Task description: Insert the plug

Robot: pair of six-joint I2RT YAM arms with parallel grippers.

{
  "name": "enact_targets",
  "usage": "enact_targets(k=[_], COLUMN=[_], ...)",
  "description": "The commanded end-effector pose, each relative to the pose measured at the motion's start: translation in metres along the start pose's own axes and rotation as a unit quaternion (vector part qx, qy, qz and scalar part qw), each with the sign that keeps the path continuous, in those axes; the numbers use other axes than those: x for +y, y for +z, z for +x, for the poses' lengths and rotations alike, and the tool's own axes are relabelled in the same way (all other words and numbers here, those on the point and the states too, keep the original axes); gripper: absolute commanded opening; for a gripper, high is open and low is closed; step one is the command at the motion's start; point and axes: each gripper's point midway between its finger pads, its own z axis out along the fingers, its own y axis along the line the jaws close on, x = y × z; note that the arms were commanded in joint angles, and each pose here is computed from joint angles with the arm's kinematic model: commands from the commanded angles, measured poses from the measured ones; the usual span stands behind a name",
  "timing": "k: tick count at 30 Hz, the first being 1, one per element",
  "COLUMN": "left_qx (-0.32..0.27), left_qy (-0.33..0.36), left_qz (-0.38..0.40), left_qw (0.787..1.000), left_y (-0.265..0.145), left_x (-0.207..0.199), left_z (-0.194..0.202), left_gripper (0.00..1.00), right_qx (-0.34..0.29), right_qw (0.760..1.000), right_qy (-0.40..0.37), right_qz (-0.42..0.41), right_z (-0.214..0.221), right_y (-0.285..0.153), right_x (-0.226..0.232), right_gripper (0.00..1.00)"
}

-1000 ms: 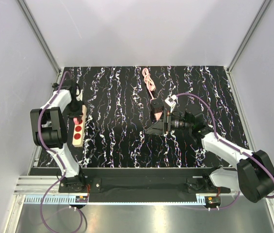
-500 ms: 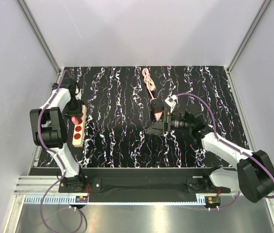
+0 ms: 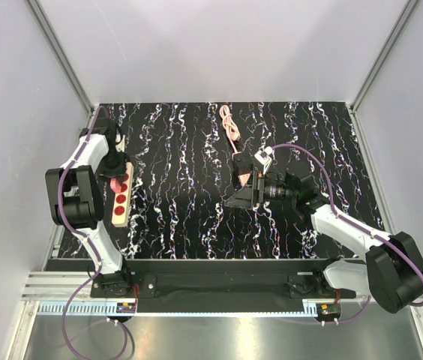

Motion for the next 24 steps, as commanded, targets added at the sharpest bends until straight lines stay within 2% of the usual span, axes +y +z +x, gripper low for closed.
enact_targets(k=[1, 13, 18, 21, 24], left_qx=[-0.009, 0.005, 0.011, 0.015, 0.017], left_qy=[-0.002, 0.002, 0.004, 0.005, 0.007], left_qz=[-0.015, -0.017, -0.017, -0.022, -0.020], left_qw=[1.000, 1.000, 1.000, 1.000, 1.000], left_y=[-0.006, 0.001, 0.007, 0.008, 0.012], left_x=[0.010, 0.009, 0.009, 0.011, 0.010], left_z=[-0.008, -0.007, -0.008, -0.007, -0.006], left_gripper=[0.42, 0.40, 0.08, 0.01, 0.00], right_qx=[-0.008, -0.008, -0.008, -0.008, -0.008], right_qw=[1.000, 1.000, 1.000, 1.000, 1.000], right_qy=[-0.020, -0.020, -0.021, -0.021, -0.021], right_qz=[-0.017, -0.017, -0.018, -0.018, -0.017], right_z=[-0.005, -0.006, -0.006, -0.006, -0.006], right_y=[-0.002, -0.002, -0.002, -0.002, -0.002], right_x=[0.010, 0.010, 0.011, 0.011, 0.010], right_gripper=[1.00, 0.99, 1.00, 1.00, 1.00])
